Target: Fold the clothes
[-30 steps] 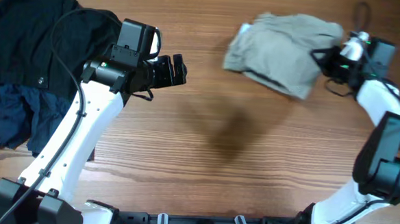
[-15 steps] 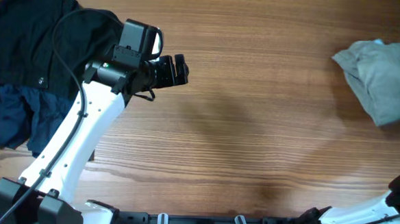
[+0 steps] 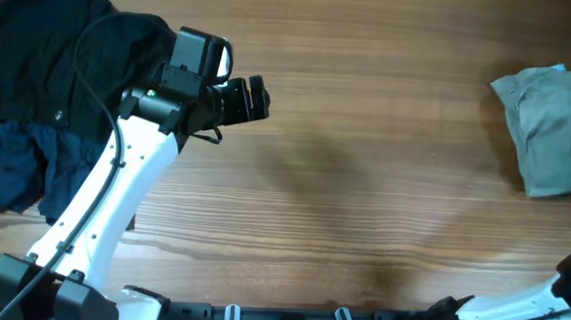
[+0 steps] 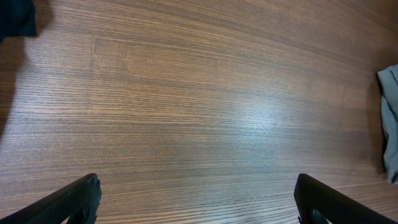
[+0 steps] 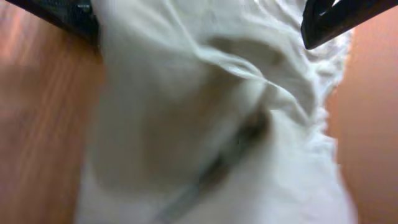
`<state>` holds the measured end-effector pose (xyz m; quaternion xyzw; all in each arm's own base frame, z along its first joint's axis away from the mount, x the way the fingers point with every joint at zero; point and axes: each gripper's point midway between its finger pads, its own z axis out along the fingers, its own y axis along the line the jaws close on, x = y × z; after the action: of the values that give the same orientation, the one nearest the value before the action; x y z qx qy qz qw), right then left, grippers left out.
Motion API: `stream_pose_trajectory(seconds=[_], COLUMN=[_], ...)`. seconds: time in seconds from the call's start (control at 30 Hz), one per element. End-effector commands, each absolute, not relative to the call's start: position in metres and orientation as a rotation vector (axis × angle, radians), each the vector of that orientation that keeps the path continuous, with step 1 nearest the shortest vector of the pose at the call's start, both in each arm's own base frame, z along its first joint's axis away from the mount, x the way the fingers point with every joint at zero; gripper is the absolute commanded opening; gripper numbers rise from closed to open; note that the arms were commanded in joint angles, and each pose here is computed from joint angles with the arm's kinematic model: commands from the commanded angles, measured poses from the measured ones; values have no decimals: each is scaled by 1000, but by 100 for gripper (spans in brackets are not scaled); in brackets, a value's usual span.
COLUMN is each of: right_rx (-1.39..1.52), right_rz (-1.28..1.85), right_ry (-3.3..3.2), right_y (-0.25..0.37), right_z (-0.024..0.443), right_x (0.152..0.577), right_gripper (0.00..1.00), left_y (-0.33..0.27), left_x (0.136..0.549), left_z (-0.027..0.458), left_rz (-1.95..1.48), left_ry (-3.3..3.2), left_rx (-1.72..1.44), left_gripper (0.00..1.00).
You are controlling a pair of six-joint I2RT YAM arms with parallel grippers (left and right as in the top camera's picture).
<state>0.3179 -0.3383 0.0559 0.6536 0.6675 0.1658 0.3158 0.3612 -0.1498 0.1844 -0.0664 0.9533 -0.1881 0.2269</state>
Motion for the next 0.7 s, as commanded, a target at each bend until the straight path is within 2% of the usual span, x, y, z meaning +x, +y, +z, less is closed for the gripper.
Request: stream_pose_trajectory(seconds=[0.0,0.13,0.2,0.23,0.27,0.3,0.33,0.37,0.4,0.67], right_rx=[1840,1900,1797,1746,1695,1621,1516,1428,1385,893], right_rz=[325,250,245,241,230,228,237,246,252,179], right_ry=[1710,1742,1759,1769,1778,1785,1806,1829,1845,1945], right_y=[-339,-316,-303,-299,-296,-292,-285,-280,-276,-257], right_z=[81,109,145,156,167,181,194,202,204,201], right_x=[294,266,265,266,268,273,284,295,302,393], right_gripper=[100,100,100,98,92,81,57,19,4,4], left_y=[-151,-151,-151,-151,-151,-151,-151,-151,-151,-150], left_x=[361,361,361,361,361,361,360,360,360,359], left_z=[184,184,184,184,183,182,182,181,180,178], left_rz=[-522,-523,-522,-522,-521,-521,-520,-519,-518,-514], left_ry=[2626,2626,2626,2627,2628,2629,2632,2635,2637,2645], left_rx=[-194,-194,-194,-194,-194,-195,-195,-196,-196,-198], left_gripper=[100,100,100,100,100,100,100,100,100,100])
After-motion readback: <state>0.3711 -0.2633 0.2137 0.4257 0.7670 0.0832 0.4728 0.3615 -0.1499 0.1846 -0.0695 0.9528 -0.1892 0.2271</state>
